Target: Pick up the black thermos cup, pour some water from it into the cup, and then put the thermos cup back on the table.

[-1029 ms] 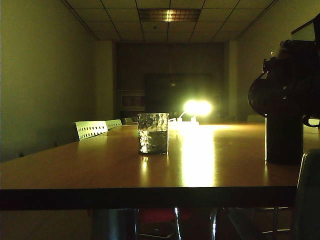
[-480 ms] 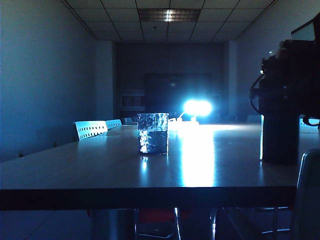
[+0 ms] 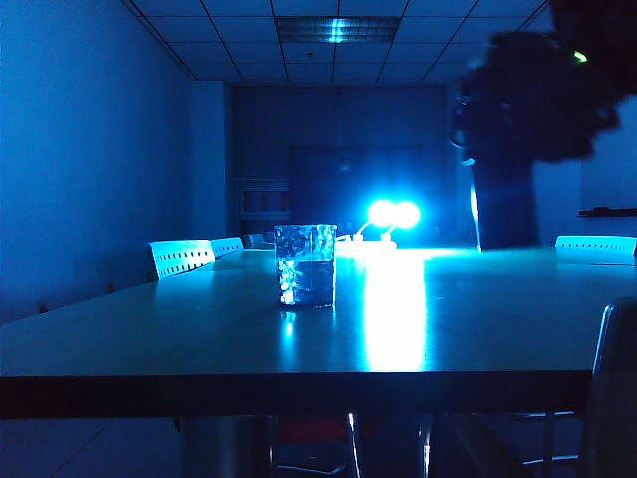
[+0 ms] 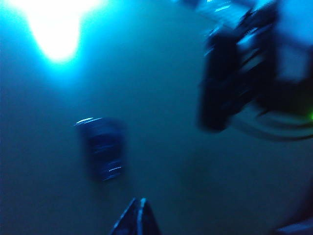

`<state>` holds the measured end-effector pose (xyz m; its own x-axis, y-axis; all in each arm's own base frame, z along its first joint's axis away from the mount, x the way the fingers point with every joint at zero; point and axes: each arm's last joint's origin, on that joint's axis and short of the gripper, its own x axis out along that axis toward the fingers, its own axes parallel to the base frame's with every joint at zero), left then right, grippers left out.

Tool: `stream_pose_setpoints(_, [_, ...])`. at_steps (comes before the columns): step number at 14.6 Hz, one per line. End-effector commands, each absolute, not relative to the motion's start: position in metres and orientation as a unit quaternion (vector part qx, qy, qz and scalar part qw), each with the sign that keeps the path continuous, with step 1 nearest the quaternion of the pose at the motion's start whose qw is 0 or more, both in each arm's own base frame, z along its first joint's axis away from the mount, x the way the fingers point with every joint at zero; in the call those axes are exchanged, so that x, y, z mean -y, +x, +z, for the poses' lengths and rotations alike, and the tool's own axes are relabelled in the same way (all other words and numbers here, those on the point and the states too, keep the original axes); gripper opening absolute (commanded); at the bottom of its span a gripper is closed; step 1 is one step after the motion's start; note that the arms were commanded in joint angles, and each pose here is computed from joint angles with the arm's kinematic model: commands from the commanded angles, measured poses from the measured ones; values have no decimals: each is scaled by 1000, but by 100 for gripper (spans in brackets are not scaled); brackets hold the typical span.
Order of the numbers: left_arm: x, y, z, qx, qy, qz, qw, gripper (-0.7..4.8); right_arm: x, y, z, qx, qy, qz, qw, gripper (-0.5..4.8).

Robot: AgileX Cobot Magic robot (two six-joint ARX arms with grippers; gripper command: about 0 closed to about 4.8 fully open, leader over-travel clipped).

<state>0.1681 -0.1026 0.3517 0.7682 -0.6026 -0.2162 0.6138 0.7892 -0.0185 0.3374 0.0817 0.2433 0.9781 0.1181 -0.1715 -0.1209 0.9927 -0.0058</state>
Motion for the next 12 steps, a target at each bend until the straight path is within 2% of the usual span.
stream_pose_setpoints(1, [97, 167, 355, -124, 61, -258, 956, -5, -91, 357, 270, -41, -45, 102, 993, 85])
stream_pose_setpoints(6, [98, 167, 355, -122, 60, -264, 955, -5, -119, 391, 277, -37, -107, 130, 985, 85])
stream_pose_setpoints(12, [97, 167, 353, -133, 63, -260, 954, -5, -167, 408, 263, -42, -200, 177, 963, 85])
